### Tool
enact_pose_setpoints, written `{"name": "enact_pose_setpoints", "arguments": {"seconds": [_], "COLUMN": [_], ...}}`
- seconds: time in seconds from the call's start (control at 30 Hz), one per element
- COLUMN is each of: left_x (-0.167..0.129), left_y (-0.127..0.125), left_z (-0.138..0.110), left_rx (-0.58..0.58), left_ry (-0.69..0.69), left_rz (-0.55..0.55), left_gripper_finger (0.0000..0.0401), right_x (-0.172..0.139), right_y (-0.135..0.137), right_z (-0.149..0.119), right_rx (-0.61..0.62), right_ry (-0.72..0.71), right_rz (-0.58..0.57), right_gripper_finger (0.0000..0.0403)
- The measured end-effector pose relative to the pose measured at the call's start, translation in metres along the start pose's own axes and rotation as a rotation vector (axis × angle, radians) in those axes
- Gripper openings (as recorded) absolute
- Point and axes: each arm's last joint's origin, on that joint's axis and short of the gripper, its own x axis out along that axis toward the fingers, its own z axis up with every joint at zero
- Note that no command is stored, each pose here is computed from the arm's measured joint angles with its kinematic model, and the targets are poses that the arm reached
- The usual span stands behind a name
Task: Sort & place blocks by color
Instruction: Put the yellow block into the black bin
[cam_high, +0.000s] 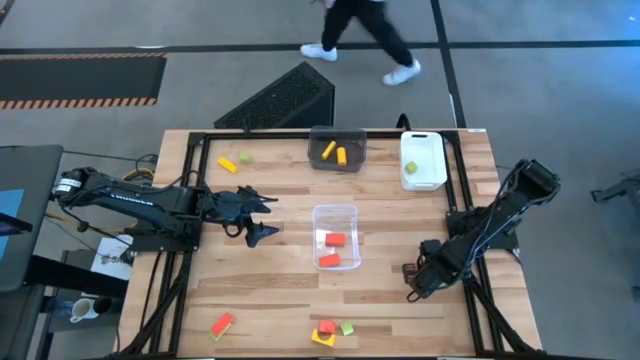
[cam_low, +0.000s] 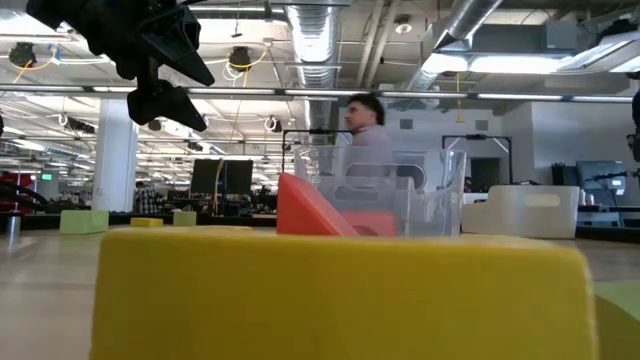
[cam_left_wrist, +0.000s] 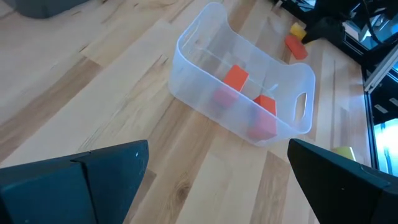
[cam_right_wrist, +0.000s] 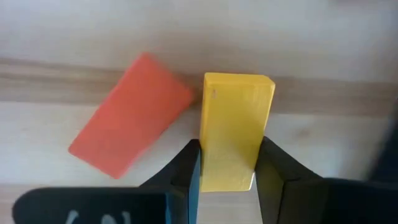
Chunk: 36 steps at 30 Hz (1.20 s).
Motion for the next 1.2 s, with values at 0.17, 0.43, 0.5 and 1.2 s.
{"name": "enact_pose_setpoints", "arguments": {"seconds": [0.17,0.43,0.5,1.2], "left_x": [0.0,0.001,0.001,0.0], "left_y": [0.0,0.004,0.004,-0.001], "left_z": [0.0,0.003,0.004,0.016], "left_rx": [0.003,-0.007,-0.011,0.009], "left_ry": [0.0,-0.011,-0.018,-0.171], "left_rz": [0.0,0.016,0.018,0.005], "left_gripper_finger": [0.0366,0.0366,0.0366,0.0366], "right_x": [-0.029,-0.08,-0.088,-0.146], "right_y": [0.005,0.012,0.015,-0.002], "right_z": [-0.004,0.013,0.02,0.162], "right_rx": [-0.02,-0.053,-0.069,-0.169], "right_ry": [-0.026,-0.215,-0.27,-0.551], "right_rz": [0.047,0.26,0.318,0.357], "right_gripper_finger": [0.013,0.0125,0.0124,0.0126]}}
